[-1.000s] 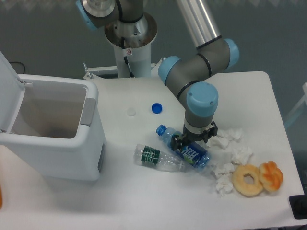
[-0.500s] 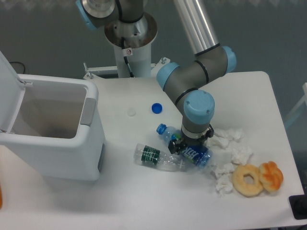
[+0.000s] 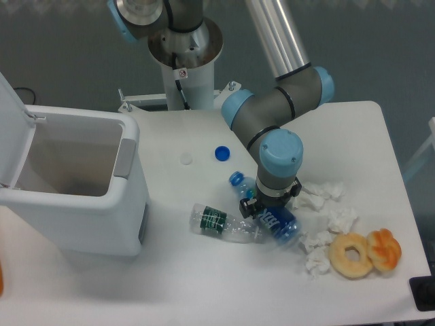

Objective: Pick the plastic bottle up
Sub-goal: 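Lift the gripped blue-labelled bottle up off the table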

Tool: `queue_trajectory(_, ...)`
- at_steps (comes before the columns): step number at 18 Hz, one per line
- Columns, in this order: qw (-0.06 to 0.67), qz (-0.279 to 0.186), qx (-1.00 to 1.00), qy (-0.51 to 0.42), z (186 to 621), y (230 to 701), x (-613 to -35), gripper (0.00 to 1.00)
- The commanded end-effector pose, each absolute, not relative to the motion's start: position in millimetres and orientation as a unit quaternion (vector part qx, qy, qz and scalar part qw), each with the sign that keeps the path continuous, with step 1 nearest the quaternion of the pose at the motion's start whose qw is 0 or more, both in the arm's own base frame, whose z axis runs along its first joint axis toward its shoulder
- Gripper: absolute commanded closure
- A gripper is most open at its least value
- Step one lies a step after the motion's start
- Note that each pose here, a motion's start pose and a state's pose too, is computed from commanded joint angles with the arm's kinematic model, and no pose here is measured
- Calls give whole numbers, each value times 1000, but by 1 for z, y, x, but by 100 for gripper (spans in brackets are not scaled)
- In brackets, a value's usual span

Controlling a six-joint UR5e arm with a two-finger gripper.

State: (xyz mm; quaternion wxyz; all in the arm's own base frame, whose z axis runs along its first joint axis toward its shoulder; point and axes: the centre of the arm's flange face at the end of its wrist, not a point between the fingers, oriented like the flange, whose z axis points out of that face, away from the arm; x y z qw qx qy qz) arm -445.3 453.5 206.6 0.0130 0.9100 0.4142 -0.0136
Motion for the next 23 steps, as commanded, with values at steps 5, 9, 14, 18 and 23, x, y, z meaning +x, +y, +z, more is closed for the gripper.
queue_trajectory(5, 0, -21, 910, 415, 223, 454, -451, 56)
queue_trajectory(9, -25, -36, 910, 412, 252, 461, -461, 56)
queue_trajectory(14, -75, -77, 916, 386, 313, 478, -484, 55)
queue_trajectory(18, -86, -101, 945, 300, 339, 481, -495, 55)
queue_trajectory(23, -72, -118, 970, 200, 344, 478, -499, 56)
